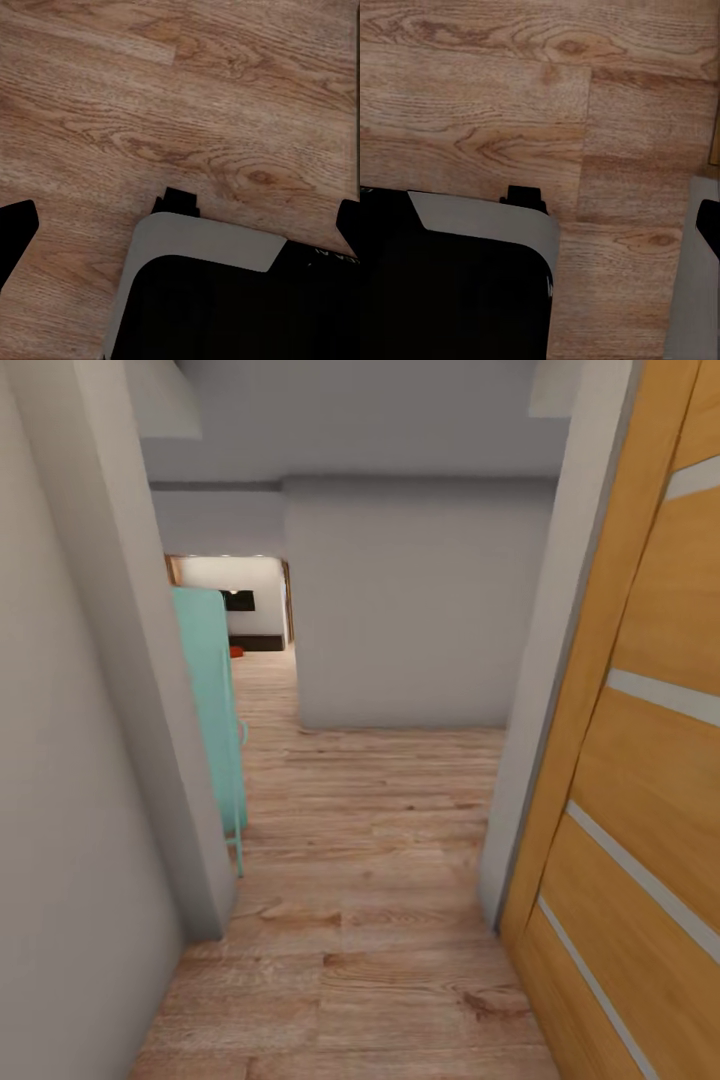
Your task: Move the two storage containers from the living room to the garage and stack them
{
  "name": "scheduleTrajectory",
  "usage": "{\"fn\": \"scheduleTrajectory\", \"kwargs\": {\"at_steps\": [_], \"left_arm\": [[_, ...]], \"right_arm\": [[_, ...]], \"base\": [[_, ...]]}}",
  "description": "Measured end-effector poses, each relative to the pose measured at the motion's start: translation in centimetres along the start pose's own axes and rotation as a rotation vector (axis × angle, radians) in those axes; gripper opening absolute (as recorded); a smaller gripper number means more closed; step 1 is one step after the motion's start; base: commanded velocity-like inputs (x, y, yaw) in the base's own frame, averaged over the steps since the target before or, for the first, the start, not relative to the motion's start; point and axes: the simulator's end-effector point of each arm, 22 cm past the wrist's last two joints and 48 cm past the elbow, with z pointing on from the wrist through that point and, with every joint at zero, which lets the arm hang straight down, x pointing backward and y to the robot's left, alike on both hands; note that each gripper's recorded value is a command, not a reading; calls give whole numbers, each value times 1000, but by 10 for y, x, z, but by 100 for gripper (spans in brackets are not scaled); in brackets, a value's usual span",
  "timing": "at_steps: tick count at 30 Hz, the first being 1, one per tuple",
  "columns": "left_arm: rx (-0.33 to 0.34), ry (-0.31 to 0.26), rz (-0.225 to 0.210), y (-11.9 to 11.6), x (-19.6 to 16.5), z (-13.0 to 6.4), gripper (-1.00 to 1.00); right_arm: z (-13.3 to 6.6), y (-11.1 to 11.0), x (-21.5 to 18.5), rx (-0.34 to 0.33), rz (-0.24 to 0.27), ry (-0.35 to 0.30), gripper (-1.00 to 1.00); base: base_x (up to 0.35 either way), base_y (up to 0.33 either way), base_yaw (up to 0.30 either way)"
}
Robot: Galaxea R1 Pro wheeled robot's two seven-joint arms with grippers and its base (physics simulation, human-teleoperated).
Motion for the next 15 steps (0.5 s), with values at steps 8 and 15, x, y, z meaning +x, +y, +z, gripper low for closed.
{"fn": "scheduleTrajectory", "kwargs": {"at_steps": [8,15], "left_arm": [[0,0,0,0,0,0,100],[0,-1,0,0,0,0,100]], "right_arm": [[0,0,0,0,0,0,100],[0,0,0,1,3,0,100]], "base": [[322,0,0],[322,0,0]]}}
